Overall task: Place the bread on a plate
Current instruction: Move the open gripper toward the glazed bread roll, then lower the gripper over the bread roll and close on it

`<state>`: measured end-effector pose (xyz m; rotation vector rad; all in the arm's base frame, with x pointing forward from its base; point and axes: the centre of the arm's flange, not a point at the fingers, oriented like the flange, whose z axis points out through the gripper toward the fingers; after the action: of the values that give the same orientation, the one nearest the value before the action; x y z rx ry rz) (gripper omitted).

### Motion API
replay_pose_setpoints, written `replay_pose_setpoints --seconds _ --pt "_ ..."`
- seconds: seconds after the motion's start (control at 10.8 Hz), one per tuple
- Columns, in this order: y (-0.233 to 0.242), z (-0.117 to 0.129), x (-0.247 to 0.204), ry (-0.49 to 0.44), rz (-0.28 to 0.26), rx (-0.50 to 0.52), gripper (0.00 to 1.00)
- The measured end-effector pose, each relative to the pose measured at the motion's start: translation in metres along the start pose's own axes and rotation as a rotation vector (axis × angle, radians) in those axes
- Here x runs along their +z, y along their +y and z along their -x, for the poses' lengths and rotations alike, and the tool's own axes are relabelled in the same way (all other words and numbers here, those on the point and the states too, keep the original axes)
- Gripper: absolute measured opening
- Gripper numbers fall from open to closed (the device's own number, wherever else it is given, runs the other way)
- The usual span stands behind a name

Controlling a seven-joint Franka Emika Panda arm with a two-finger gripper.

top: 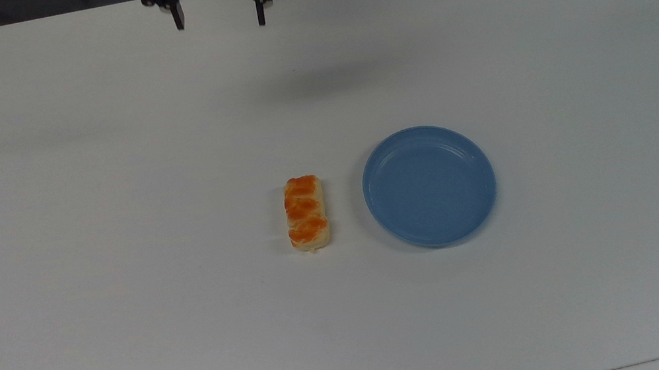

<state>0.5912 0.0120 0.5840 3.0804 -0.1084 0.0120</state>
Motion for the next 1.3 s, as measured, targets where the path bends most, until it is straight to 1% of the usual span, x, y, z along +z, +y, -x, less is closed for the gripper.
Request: replay_pose_setpoints --seconds 0.28,0.56,0.74,0.93,1.02,1.11,1.3 --pt "-0.008 -0.034 0.048 0.023 -0.007 -0.007 1.0" --pt "-0.037 -0.071 0.135 0.01 -0.014 -0.046 1.0" --pt "-0.067 -0.088 0.187 0.013 -0.02 -0.083 1.0" --pt "-0.088 -0.097 0.216 0.043 -0.028 -0.106 1.0" --pt "-0.091 -0.1 0.225 0.053 -0.031 -0.109 1.0" --pt "-0.091 -0.103 0.23 0.061 -0.032 -0.107 1.0" --pt "-0.084 -0.106 0.236 0.063 -0.03 -0.093 0.96"
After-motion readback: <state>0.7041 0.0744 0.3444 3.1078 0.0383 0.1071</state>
